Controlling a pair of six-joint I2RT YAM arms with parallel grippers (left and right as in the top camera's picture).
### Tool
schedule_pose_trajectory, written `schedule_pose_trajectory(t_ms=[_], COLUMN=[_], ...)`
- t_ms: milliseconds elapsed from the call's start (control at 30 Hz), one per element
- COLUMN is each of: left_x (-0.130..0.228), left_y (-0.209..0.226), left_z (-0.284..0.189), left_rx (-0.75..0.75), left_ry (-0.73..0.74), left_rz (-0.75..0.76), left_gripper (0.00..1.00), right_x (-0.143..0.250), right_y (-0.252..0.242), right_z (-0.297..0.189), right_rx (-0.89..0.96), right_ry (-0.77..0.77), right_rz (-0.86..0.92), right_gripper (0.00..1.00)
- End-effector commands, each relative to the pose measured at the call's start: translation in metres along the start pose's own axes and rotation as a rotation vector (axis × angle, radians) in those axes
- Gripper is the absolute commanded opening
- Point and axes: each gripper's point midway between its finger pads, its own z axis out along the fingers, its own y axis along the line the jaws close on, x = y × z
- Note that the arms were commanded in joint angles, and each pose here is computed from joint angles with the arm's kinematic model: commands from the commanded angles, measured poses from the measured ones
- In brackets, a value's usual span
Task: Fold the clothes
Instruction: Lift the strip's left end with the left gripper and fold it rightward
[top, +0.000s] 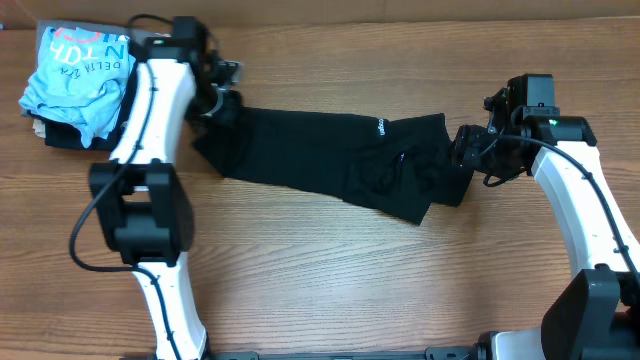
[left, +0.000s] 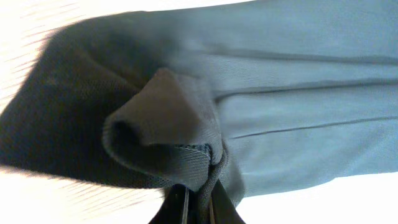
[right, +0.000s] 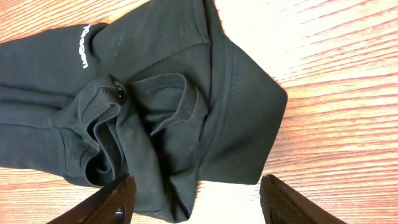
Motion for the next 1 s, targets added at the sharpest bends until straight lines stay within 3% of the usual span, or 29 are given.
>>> schedule_pose_trajectory(t_ms=[0,300,333,367,433,467,500,667,967], left_x=[-0.009,-0.014,-0.015,-0.015,-0.016,-0.017,-0.018,-0.02,-0.017], left_y=[-0.042,-0.125,-0.13,-0.136,-0.145,-0.149,-0.152,-0.15,-0.111], left_z=[0.0,0.015,0.016,0.018,0.02,0.021,0.021,0.014,-0.035], left_rx=[0.032,0.052,0.054,0.057,0.06,0.061,0.059,0.055,0.039], left_ry=[-0.011,-0.019,-0.022,-0.024,-0.03,-0.034,-0.039,-0.043,-0.014], left_rz=[0.085,0.255,0.266,0.279,0.3,0.309,0.315,0.273,0.167], left_gripper=[0.04,0.04,0.08,0.21,0.75,0.96,1.0,1.0,0.97], right_x=[-0.002,-0.004,-0.004,-0.004,-0.004,-0.004,-0.004,-0.004,0.009], right_y=[0.001,0.001,0.001,0.001,0.001,0.001,0.001,-0.004,-0.02], right_z=[-0.003,-0.003,-0.003,-0.003,-0.003,-0.003,-0.003,0.003,0.056], right_rx=[-0.011,-0.013,-0.013,-0.013,-0.013,-0.013,-0.013,-0.006,0.025], right_ry=[-0.015,-0.023,-0.024,-0.024,-0.023,-0.023,-0.022,-0.008,0.13], right_rz=[-0.003,-0.005,-0.005,-0.005,-0.005,-0.005,-0.005,0.008,0.048], right_gripper=[0.67,0.68,0.68,0.68,0.75,0.76,0.76,0.77,0.78])
